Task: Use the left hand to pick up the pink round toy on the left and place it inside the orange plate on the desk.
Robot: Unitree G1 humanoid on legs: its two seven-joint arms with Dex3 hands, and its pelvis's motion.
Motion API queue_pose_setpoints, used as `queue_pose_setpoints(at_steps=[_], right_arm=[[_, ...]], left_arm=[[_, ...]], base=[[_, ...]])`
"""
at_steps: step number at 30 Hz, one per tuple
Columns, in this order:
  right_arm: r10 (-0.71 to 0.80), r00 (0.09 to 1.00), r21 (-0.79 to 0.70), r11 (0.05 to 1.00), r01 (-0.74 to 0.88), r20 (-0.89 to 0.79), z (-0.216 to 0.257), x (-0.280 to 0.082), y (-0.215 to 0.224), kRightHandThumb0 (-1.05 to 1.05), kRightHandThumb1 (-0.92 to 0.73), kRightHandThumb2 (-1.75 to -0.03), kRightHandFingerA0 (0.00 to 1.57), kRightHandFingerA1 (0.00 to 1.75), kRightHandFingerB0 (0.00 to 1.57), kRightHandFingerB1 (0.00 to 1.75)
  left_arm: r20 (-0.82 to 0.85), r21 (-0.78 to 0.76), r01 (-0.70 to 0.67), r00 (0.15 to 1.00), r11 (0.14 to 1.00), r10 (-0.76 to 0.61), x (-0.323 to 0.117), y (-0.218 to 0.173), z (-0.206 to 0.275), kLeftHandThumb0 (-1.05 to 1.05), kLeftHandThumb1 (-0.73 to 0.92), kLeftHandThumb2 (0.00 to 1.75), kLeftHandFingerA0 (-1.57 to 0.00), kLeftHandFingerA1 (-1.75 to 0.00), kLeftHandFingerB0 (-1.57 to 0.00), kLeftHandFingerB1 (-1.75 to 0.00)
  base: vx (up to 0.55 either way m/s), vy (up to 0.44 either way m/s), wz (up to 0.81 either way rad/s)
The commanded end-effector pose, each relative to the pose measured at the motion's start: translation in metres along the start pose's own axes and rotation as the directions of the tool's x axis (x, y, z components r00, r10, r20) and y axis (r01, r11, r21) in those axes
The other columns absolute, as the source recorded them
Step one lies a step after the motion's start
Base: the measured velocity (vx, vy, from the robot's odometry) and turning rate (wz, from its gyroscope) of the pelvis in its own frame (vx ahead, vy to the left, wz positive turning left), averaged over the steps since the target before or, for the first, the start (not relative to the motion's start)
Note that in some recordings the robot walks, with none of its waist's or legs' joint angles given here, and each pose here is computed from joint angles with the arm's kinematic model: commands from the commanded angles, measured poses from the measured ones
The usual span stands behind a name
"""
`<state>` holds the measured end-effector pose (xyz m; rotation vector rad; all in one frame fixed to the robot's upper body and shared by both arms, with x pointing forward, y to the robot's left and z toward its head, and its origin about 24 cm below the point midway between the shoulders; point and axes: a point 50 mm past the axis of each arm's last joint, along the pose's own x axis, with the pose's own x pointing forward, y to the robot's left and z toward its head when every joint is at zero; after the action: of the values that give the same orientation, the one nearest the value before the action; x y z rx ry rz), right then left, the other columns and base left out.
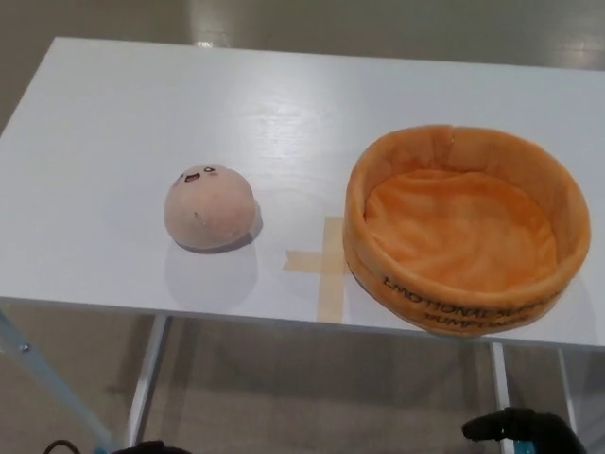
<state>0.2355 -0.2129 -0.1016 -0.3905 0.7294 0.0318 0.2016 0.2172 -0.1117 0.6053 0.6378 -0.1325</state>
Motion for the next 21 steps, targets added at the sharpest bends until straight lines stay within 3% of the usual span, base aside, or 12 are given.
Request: queue_pose_setpoints(at_steps=[1, 2, 3, 10, 11, 17, 21], right_arm=[[-0.024, 0.999, 0.031, 0.999, 0.024, 0.025, -0.008, -0.004, 0.004, -0.14, -0.59, -0.61, 0.65, 0.91, 0.57, 0.75], [-0.023, 1.000, 0.038, 0.999, 0.023, 0.021, -0.012, -0.005, 0.004, -0.15, -0.60, -0.60, 0.62, 0.90, 0.53, 0.74], [-0.031, 0.999, 0.051, 0.998, 0.029, 0.024, -0.013, -0.006, 0.004, -0.15, -0.56, -0.65, 0.58, 0.89, 0.46, 0.74], [-0.057, 0.998, 0.065, 0.996, 0.055, 0.029, -0.025, -0.012, 0.006, -0.20, -0.56, -0.63, 0.57, 0.91, 0.46, 0.75], [-0.057, 0.998, 0.065, 0.996, 0.056, 0.023, -0.027, -0.012, 0.007, -0.22, -0.56, -0.62, 0.52, 0.96, 0.50, 0.79], [-0.065, 0.998, 0.065, 0.996, 0.064, 0.015, -0.027, -0.012, 0.005, -0.21, -0.58, -0.58, 0.54, 0.90, 0.49, 0.75], [-0.063, 0.998, 0.064, 0.996, 0.062, 0.011, -0.026, -0.011, 0.002, -0.23, -0.57, -0.59, 0.54, 0.89, 0.49, 0.76]], left_arm=[[0.058, 0.022, -0.011, 0.998, 1.000, 0.010, -0.006, -0.003, -0.005, -0.36, 0.54, 0.69, -0.35, -0.43, -0.35, -0.40], [0.056, 0.023, -0.006, 0.998, 1.000, 0.005, -0.009, -0.005, -0.008, -0.30, 0.59, 0.58, -0.37, -0.36, -0.35, -0.32], [0.055, 0.020, -0.006, 0.998, 1.000, 0.005, -0.009, -0.006, -0.009, -0.33, 0.59, 0.58, -0.34, -0.36, -0.30, -0.31], [0.063, 0.011, 0.001, 0.998, 1.000, -0.002, -0.016, -0.011, -0.017, -0.40, 0.58, 0.58, -0.32, -0.36, -0.26, -0.30], [0.065, 0.013, 0.004, 0.998, 1.000, -0.005, -0.017, -0.011, -0.018, -0.45, 0.51, 0.69, -0.25, -0.40, -0.24, -0.37], [0.097, -0.022, 0.042, 0.995, 0.999, -0.039, -0.022, -0.005, -0.022, -0.40, 0.52, 0.65, -0.24, -0.37, -0.24, -0.34], [0.190, 0.051, 0.088, 0.977, 0.995, -0.096, -0.033, 0.004, -0.024, -0.43, 0.50, 0.66, -0.23, -0.38, -0.23, -0.35]], base=[[0.00, 0.000, 0.00], [0.00, 0.000, 0.00], [0.00, 0.000, 0.00], [0.00, 0.000, 0.00], [0.00, 0.000, 0.00], [0.00, 0.000, 0.00], [0.00, 0.000, 0.00]])
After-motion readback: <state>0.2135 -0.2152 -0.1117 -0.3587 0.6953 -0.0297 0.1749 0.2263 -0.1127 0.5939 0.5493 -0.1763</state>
